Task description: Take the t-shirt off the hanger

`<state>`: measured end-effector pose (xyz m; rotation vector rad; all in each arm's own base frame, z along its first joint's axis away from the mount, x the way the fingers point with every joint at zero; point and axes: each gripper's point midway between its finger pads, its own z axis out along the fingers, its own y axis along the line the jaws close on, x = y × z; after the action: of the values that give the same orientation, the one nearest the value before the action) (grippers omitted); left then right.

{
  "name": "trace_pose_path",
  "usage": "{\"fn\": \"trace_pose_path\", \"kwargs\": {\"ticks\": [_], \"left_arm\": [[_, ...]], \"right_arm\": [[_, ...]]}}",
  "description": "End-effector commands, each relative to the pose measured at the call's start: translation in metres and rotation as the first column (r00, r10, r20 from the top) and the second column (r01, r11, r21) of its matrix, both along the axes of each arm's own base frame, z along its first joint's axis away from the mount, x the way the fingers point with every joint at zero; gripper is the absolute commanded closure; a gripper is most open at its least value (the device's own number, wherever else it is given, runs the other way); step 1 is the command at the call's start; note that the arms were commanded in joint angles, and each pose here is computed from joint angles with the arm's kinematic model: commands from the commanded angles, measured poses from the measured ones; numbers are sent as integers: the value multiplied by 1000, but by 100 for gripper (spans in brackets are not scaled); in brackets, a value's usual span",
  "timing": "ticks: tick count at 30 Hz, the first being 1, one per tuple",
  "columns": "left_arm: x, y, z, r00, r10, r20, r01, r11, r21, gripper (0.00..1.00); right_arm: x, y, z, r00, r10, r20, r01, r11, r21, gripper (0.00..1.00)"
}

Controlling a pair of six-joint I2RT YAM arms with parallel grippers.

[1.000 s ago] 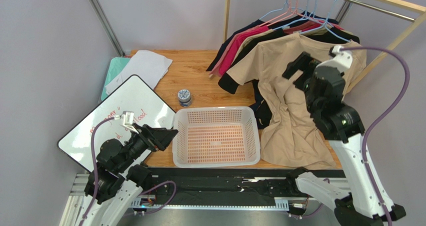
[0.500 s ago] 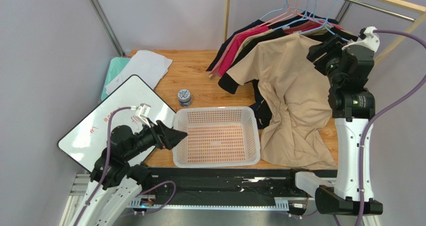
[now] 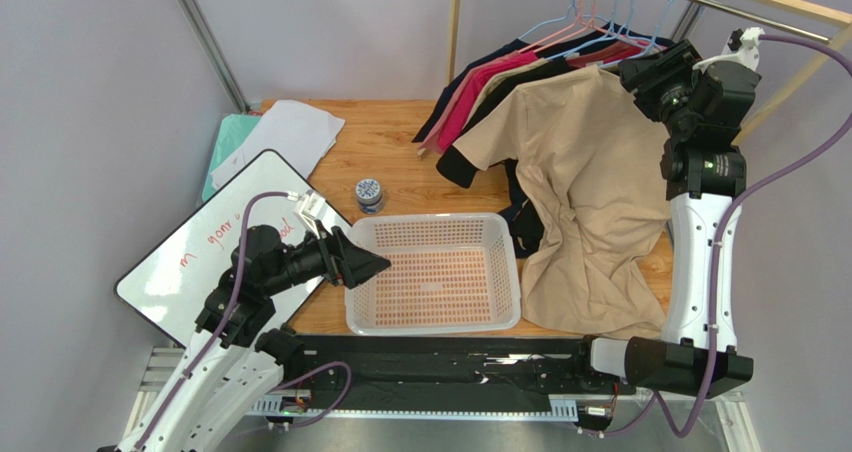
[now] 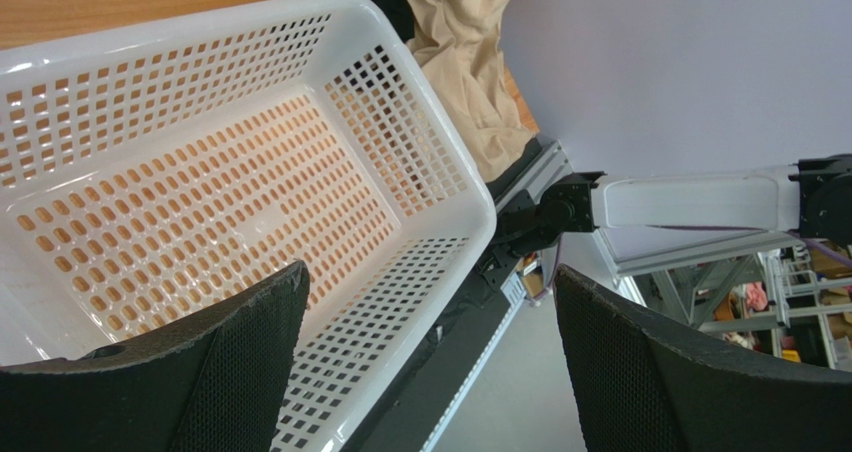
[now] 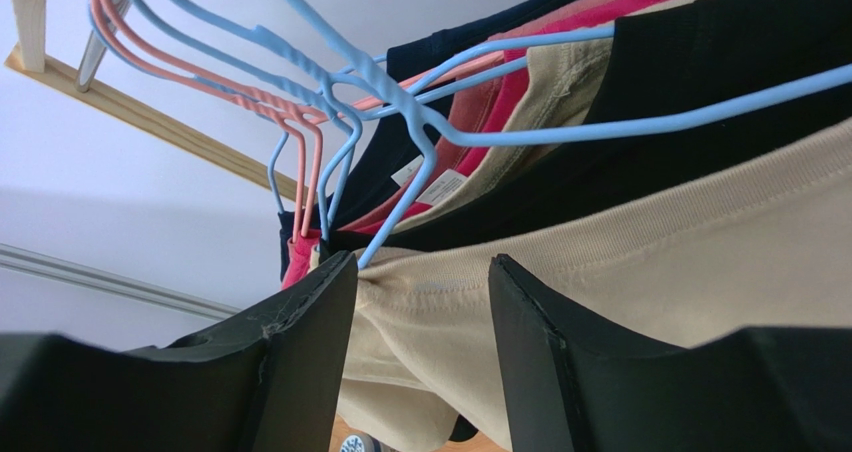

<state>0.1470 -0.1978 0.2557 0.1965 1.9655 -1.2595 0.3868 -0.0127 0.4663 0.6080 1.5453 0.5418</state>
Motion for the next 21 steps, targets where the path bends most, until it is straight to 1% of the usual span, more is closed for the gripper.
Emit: {"fn": "trace_pose_path", "kwargs": {"ticks": [1,4,10,11,12,13,16,21], "left_arm": [[1,-3,31,993,-32,111,34,999,-21,5],[2,-4,31,994,-27,110,30,999,-20,5],[4,-4,29,995,-23,97,24,1000,-17,5],[4,-4,29,995,-22,94,24,1000,-19,5],[3,-3,30,995,-20,97,22,1000,-21,5],[2,-3,29,995,-19,95,22,1000,-23,5],[-1,-1,29,995,-16,94,19,999,-29,5],[-4,1,30,996,-11,92,14,999,-33,5]], "right_arm": [[9,6,46,989,41,140,-43,999,9,46],[21,9,43,989,69,129,-73,997,28,67],[33,4,27,993,45,112,-53,996,71,66],[34,5,28,992,48,118,-56,996,68,67],[35,5,27,992,51,116,-59,996,66,72],[35,6,27,992,56,116,-64,996,65,81],[33,6,25,992,57,110,-63,997,51,99],[21,2,33,987,27,156,-35,998,44,100]]}}
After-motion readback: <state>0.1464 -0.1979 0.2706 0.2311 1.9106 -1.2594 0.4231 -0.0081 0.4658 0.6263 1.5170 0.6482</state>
